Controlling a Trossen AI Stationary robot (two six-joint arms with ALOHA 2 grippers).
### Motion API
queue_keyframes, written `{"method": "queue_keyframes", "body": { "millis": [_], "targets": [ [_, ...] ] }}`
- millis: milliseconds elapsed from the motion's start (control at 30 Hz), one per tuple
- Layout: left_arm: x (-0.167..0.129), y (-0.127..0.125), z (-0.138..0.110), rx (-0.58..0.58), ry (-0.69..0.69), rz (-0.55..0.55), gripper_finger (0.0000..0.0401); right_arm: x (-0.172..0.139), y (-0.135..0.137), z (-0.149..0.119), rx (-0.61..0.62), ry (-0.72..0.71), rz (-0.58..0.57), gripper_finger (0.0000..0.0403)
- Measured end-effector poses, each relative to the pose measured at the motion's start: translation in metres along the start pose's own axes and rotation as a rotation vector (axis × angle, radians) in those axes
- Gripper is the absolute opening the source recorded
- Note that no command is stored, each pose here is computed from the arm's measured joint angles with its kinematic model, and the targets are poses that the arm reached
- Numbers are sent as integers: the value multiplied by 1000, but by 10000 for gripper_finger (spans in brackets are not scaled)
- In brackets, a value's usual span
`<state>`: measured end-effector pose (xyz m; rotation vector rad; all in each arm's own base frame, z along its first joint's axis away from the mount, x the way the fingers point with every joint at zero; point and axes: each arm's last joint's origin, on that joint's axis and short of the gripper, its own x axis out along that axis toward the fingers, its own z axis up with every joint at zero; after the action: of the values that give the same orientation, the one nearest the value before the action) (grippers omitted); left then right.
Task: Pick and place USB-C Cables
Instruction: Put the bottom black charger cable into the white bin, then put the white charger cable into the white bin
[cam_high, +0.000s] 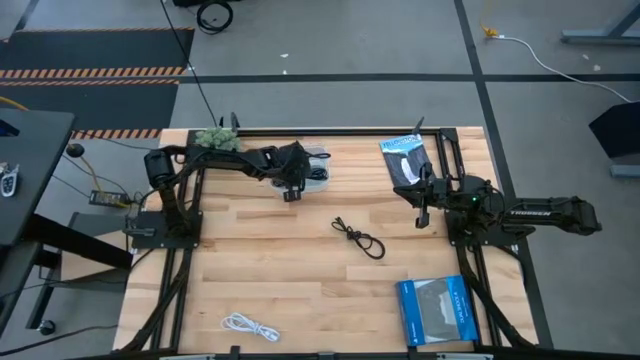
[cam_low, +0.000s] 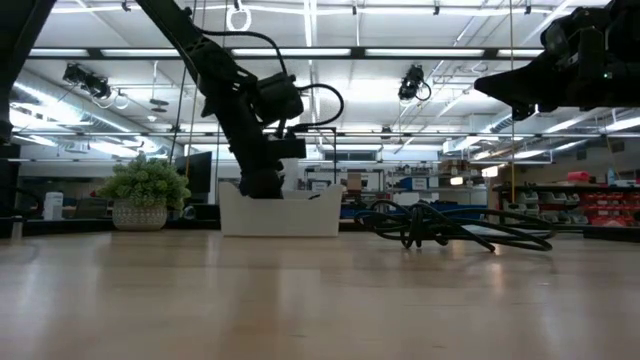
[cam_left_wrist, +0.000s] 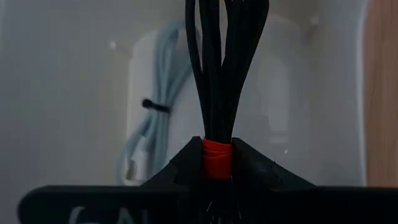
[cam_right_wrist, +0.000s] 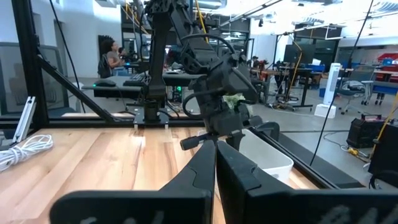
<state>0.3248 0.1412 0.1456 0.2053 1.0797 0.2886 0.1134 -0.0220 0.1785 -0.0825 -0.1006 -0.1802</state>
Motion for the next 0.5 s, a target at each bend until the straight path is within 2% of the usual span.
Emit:
{"method": "queue_keyframes", "body": {
  "millis": [100, 267, 500],
  "targets": [
    [0, -1, -1, 1, 9, -2, 87, 0, 0, 0, 0, 0, 0, 20],
    [0, -2, 0, 3, 13, 13, 135, 0, 0, 0, 0, 0, 0, 20],
    [-3, 1, 6, -55, 2, 17, 195, 0, 0, 0, 0, 0, -1, 20]
  ]
}}
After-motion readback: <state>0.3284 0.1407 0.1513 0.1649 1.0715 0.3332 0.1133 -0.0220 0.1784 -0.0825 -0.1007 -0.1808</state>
